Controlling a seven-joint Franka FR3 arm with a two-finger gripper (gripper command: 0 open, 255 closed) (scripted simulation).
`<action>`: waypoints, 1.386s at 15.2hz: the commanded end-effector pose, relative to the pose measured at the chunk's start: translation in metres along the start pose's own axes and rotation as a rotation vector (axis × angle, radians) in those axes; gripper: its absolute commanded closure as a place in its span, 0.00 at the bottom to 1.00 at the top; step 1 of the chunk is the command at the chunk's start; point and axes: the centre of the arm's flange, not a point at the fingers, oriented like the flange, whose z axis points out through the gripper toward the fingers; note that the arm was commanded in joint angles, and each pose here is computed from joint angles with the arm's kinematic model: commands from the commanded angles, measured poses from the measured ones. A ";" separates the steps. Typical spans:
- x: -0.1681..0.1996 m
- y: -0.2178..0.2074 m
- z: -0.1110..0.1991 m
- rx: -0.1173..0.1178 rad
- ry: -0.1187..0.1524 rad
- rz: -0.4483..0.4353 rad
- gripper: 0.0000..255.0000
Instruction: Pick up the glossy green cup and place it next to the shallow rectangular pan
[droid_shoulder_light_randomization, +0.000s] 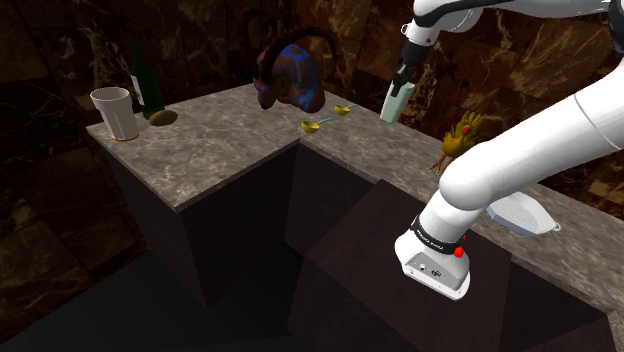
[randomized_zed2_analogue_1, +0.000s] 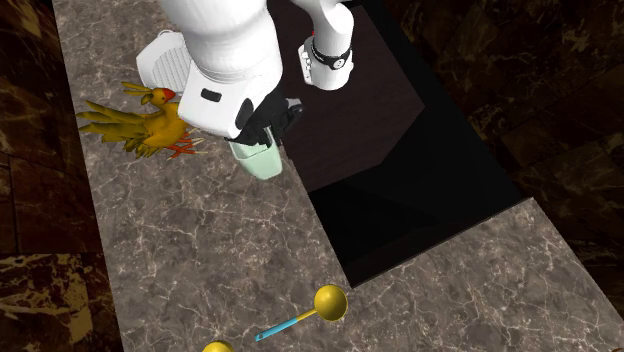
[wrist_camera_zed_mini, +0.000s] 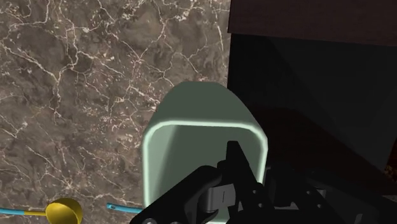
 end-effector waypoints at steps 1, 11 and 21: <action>-0.025 -0.001 -0.003 -0.001 0.000 -0.001 1.00; -0.157 -0.001 -0.011 -0.001 0.000 -0.001 1.00; -0.288 0.000 -0.020 -0.001 0.000 -0.001 1.00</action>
